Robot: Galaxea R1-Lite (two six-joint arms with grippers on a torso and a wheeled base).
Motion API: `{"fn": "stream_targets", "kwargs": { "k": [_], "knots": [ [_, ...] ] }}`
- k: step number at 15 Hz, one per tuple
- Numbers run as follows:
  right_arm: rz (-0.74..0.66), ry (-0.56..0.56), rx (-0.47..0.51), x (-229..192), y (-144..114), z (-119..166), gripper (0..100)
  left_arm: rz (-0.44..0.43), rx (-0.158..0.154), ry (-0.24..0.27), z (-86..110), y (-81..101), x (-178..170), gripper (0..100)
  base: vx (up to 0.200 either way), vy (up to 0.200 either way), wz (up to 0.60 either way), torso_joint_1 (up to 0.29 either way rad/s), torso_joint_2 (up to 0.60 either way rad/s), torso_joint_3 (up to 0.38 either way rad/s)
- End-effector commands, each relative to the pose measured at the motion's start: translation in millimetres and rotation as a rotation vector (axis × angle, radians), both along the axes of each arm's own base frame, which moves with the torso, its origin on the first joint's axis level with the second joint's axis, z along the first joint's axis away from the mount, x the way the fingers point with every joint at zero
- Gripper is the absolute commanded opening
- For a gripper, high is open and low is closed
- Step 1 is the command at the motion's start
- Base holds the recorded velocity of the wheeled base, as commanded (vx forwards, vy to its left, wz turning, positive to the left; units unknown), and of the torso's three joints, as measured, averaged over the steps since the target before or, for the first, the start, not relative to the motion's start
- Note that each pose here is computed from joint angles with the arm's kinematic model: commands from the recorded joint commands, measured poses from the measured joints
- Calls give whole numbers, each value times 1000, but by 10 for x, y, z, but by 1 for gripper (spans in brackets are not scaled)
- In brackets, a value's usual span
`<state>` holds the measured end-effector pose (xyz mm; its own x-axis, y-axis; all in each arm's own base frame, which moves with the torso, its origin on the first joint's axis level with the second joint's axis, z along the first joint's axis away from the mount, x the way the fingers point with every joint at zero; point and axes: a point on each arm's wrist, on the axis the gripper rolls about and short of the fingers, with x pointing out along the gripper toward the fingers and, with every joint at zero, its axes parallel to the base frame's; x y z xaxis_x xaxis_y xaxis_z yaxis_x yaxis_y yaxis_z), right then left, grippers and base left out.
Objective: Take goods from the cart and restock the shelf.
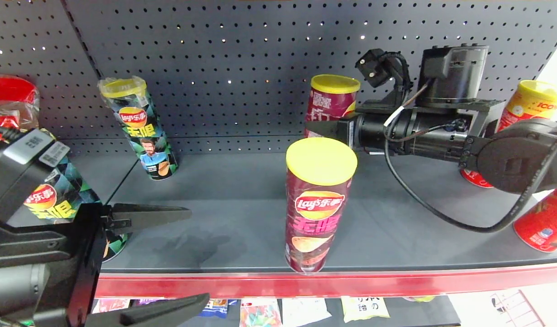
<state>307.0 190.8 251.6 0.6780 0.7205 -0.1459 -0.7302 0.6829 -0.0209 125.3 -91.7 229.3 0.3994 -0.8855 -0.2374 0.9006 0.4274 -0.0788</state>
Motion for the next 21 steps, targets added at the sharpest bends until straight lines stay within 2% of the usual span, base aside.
{"fn": "stream_targets", "kwargs": {
  "k": [1,8,9,14,21],
  "knots": [
    [-1,15,-10,40,20,-67,0,2,-4,-7,13,10,-9,100,0,0,0,0,0,0],
    [0,18,-11,35,25,-76,0,7,-9,5,13,11,-8,100,0,0,0,0,0,0],
    [2,19,-12,38,27,-81,100,7,-10,7,13,11,-8,100,0,0,0,0,0,0],
    [1,26,-11,-43,-16,-72,100,11,-18,20,18,11,-8,100,0,0,0,0,0,0],
    [-1,21,-6,-362,-208,14,100,10,-17,24,19,-1,8,100,0,0,0,0,0,0]
  ]
}}
